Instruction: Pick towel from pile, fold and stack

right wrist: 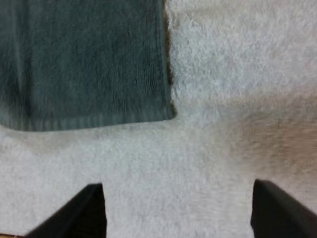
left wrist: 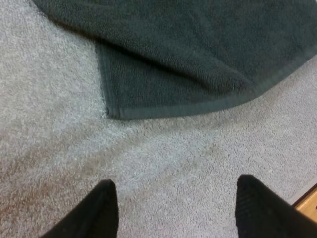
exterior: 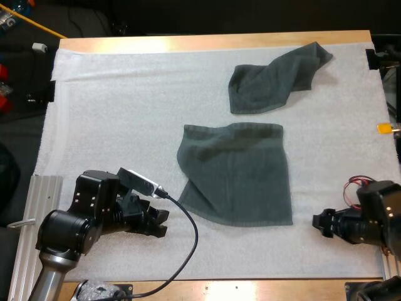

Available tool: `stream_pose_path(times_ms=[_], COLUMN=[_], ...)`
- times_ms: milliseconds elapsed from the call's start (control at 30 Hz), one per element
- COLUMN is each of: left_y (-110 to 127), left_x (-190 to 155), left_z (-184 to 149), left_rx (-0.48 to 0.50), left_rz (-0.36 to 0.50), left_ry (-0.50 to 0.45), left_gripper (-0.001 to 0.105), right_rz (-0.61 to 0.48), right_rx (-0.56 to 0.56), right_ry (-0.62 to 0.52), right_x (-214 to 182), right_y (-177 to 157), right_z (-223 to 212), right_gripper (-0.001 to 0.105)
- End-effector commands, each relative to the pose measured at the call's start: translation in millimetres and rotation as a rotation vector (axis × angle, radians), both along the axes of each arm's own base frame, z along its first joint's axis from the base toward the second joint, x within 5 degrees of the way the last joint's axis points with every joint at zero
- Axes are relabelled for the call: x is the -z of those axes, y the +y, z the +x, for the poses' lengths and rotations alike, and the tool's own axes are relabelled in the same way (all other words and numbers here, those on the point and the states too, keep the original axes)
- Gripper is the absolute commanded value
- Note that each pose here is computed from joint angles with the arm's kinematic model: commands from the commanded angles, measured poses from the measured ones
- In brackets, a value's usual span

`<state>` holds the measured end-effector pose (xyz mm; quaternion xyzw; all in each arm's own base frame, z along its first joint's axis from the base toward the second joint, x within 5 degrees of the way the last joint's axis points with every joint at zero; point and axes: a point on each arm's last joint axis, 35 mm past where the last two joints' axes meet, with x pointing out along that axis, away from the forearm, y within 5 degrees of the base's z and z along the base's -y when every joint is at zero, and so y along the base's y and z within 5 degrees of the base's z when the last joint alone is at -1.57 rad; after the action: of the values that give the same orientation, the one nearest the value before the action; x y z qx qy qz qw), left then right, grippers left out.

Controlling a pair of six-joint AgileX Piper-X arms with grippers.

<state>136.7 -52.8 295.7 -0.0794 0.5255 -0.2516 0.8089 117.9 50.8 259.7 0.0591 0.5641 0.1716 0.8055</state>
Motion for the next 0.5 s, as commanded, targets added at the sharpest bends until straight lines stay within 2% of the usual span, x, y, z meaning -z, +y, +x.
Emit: stream_pose_path(times_ms=[0, 167, 467], left_y=[0.0, -1.4, -3.7], left_x=[-1.8, -2.4, -3.6], left_z=[-0.6, -1.4, -2.8], left_rx=[-0.003, 0.013, 0.039], left_rz=[-0.014, -0.056, -0.133], left_ry=[-0.006, 0.009, 0.042], left_gripper=[0.051, 0.051, 0.051], right_rz=[0.046, 0.138, 0.158], right_rx=[0.014, 0.092, 0.112], right_ry=[-0.015, -0.003, 0.065], right_x=[5.0, 37.2, 74.7], right_y=[1.9, 4.8, 8.4], right_z=[3.3, 6.9, 14.0], right_gripper=[0.060, 0.060, 0.060])
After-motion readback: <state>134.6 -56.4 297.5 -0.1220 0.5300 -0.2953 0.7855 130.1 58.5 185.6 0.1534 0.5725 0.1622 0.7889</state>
